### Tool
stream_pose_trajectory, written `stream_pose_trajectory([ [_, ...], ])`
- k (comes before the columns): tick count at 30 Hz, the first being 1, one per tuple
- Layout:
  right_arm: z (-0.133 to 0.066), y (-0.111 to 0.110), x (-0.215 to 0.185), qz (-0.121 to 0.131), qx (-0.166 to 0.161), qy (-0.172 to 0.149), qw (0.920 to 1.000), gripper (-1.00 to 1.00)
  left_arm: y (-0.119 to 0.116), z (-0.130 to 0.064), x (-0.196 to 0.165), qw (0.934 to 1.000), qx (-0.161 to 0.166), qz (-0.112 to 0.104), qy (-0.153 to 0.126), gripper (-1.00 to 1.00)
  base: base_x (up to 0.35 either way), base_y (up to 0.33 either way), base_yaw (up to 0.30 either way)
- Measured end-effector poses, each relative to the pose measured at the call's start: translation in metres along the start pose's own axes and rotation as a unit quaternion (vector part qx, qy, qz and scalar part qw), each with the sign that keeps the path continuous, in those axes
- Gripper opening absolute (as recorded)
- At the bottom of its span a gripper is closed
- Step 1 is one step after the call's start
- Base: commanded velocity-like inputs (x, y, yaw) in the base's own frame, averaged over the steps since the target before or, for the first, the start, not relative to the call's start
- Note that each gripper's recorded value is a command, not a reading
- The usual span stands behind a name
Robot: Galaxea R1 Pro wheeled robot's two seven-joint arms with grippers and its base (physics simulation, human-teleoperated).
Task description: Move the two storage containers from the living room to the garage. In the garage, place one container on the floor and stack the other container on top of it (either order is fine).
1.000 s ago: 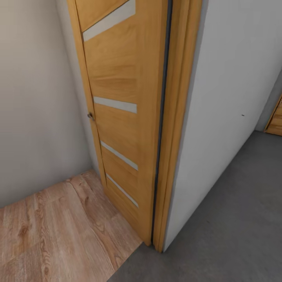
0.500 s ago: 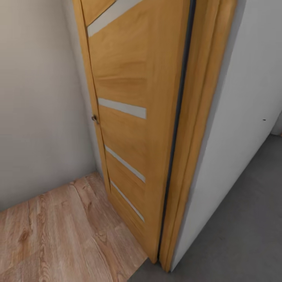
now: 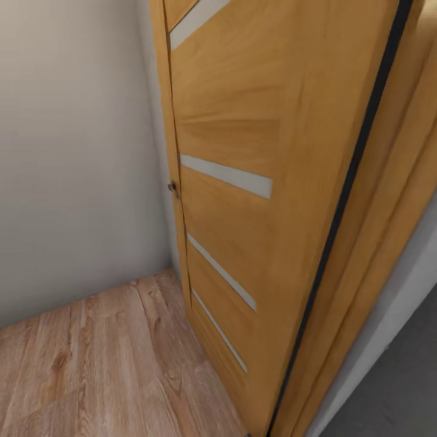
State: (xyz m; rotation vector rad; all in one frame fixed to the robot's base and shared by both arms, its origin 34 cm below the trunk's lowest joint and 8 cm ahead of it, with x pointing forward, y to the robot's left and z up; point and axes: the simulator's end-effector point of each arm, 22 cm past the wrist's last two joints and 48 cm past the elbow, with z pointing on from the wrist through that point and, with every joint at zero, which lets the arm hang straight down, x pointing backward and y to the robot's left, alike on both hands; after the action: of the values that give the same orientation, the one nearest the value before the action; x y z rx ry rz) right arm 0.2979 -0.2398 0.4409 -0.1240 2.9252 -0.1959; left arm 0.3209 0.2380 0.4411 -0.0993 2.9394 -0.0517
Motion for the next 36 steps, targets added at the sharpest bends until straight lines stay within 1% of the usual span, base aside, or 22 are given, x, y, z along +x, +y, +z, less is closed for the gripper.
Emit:
stream_pose_trajectory([
  [5, 0.0000, 0.0000, -0.0002, 0.000, 0.000, 0.000, 1.0000, 1.00, 0.0000, 0.0000, 0.0000, 1.0000, 0.000, 0.000, 0.000, 1.00, 0.314, 0.000, 0.269],
  [8, 0.0001, 0.0000, -0.0003, 0.000, 0.000, 0.000, 1.0000, 1.00, 0.0007, 0.0001, -0.0001, 1.0000, -0.001, 0.000, 0.000, 1.00, 0.171, 0.000, 0.140],
  [13, 0.0002, 0.0001, 0.0000, 0.000, 0.000, 0.000, 1.0000, 1.00, 0.0014, 0.0002, -0.0004, 1.0000, -0.001, 0.000, 0.000, 1.00, 0.025, 0.000, 0.071],
  [36, 0.0003, 0.0003, -0.0009, -0.001, -0.001, -0.001, 1.0000, 1.00, 0.0006, 0.0002, -0.0004, 1.0000, -0.001, 0.000, 0.000, 1.00, 0.000, 0.000, 0.264],
])
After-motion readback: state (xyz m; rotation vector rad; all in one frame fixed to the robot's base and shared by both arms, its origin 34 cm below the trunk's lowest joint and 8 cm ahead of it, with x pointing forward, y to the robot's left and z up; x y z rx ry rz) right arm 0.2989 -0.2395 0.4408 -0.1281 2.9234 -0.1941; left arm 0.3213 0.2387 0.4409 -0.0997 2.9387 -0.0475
